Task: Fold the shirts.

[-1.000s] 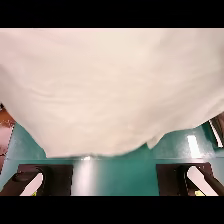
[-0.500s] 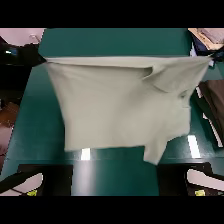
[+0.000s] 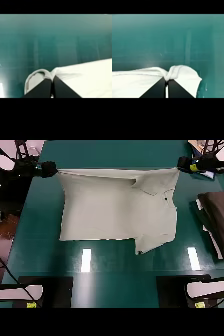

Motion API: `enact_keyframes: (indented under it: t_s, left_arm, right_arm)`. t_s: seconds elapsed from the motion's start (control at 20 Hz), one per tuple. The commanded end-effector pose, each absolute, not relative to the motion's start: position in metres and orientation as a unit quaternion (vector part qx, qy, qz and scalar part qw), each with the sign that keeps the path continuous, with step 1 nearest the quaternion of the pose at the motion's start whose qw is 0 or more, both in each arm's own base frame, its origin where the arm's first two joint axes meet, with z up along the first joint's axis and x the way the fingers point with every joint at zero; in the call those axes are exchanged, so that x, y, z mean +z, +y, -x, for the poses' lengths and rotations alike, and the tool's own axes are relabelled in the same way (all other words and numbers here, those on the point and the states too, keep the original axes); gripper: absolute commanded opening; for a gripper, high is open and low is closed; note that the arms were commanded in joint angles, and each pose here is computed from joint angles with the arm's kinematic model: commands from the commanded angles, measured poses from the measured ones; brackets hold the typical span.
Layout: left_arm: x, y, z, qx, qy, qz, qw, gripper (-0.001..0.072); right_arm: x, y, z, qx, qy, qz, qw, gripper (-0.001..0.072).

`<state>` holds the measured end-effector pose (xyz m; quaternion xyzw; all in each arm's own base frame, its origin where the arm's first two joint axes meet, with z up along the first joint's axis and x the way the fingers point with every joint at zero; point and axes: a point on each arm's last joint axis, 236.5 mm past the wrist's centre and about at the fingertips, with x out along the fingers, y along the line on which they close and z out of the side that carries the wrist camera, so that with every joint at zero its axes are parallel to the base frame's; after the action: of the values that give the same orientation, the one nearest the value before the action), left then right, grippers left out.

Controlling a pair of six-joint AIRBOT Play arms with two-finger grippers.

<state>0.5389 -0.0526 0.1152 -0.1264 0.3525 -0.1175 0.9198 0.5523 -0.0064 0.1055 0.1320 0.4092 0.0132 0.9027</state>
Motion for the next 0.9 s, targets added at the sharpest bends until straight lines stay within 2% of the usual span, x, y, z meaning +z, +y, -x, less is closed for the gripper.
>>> enact_keyframes:
  t_s: [0.0,0.25,0.4,0.75,0.8,0.85]
  left_arm:
    - [0.096,-0.049,-0.540,-0.125,0.369,0.082,0.917,0.0024]
    - [0.050,-0.036,-0.491,-0.132,0.487,0.010,0.863,0.0024]
    - [0.018,-0.035,-0.470,-0.133,0.527,0.011,0.839,0.0024]
    - [-0.027,-0.036,-0.443,-0.127,0.570,0.027,0.811,0.0026]
    - [-0.027,-0.037,-0.441,-0.128,0.574,0.028,0.809,0.0156]
    - [-0.027,-0.037,-0.441,-0.123,0.576,0.035,0.808,0.0438]
  right_arm:
    - [0.093,-0.007,-0.557,0.009,0.416,-0.116,0.902,0.0011]
    - [0.046,-0.018,-0.493,-0.004,0.555,-0.064,0.829,0.0011]
    - [0.007,-0.012,-0.464,0.001,0.608,-0.069,0.791,0.0011]
    - [-0.026,0.007,-0.447,0.016,0.635,-0.081,0.768,0.0016]
    - [-0.025,0.012,-0.446,0.023,0.636,-0.091,0.766,0.0021]
    - [-0.024,0.019,-0.445,0.032,0.637,-0.104,0.763,0.0123]
